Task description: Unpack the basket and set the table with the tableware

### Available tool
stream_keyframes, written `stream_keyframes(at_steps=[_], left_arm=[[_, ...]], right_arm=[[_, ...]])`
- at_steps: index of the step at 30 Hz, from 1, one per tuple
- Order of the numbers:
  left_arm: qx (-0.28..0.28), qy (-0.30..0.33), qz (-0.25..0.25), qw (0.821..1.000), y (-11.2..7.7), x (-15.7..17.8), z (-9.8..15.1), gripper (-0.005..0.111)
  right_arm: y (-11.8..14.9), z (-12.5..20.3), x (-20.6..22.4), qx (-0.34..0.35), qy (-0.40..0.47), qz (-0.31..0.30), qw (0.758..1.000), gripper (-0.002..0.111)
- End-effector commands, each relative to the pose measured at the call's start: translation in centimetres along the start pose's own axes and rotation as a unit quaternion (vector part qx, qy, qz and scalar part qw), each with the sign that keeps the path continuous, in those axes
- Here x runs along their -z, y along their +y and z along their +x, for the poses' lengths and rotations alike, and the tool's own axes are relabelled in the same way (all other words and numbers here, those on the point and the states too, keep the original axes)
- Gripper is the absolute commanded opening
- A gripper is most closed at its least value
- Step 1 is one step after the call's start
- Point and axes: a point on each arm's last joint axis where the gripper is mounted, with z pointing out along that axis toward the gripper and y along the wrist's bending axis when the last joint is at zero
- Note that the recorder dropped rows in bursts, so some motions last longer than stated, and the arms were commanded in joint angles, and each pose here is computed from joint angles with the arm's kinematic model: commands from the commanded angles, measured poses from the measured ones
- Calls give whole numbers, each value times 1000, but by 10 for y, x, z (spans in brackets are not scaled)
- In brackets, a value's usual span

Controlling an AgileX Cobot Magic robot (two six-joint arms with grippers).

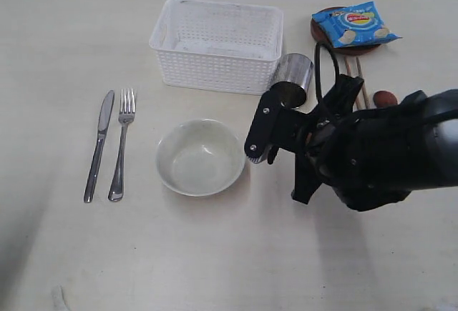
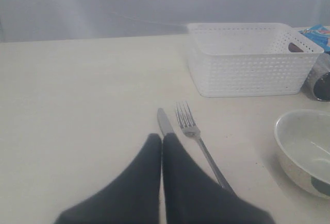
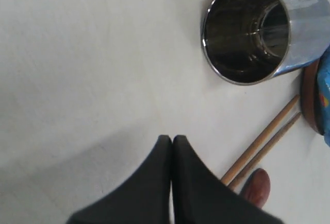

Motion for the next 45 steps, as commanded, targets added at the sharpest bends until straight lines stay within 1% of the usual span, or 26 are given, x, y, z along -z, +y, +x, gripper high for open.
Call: stream_keyframes(at_steps=[1, 5, 9, 11, 12, 13, 15, 17, 19, 20, 21, 24, 27, 29, 35, 40, 43, 45], left_arm=[[-2, -1, 2, 1000, 0, 0, 1, 0], [-2, -1, 2, 1000, 0, 0, 1, 0], [-2, -1, 2, 1000, 0, 0, 1, 0], [-2, -1, 2, 1000, 0, 0, 1, 0], [-2, -1, 2, 1000, 0, 0, 1, 0], [-2, -1, 2, 1000, 0, 0, 1, 0], [-2, -1, 2, 1000, 0, 0, 1, 0], [-2, -1, 2, 1000, 0, 0, 1, 0], [-1, -1, 2, 1000, 0, 0, 1, 0], [-1, -1, 2, 1000, 0, 0, 1, 0], [-1, -1, 2, 1000, 0, 0, 1, 0], [-1, -1, 2, 1000, 0, 0, 1, 0], [-1, -1, 2, 1000, 0, 0, 1, 0], [-1, -1, 2, 1000, 0, 0, 1, 0], [-1, -1, 2, 1000, 0, 0, 1, 0], [-1, -1, 2, 1000, 0, 0, 1, 0], [-1, -1, 2, 1000, 0, 0, 1, 0], [-2, -1, 2, 1000, 0, 0, 1, 0]], right_arm=[[-4, 1, -4, 2, -11, -3, 1000, 0], [-4, 3, -8, -22, -19, -37, 999, 0], [-6, 5, -9, -24, -10, -28, 999, 0], [-6, 5, -9, -28, -14, -36, 999, 0], [-5, 5, -9, -32, -14, -40, 999, 2], [-5, 6, -10, -42, -16, -50, 998, 8], [-4, 6, -10, -61, -21, -70, 995, 23], [-6, 7, -10, -78, -19, -73, 994, 47], [-12, 8, -8, -86, -16, -59, 994, 66], [-17, 8, -8, -93, -17, -52, 994, 73], [-23, 7, -7, -101, -19, -46, 994, 76], [-37, 5, -7, -124, -30, -36, 991, 75], [-46, 3, -9, -140, -43, -42, 988, 73], [-50, 4, -11, -148, -48, -46, 987, 73], [-67, 3, -14, -155, -54, -24, 986, 73], [-67, -5, -18, -155, -68, -38, 985, 73], [-57, -5, -32, -147, -49, -51, 987, 73], [-54, -6, -38, -156, -43, -58, 985, 73]])
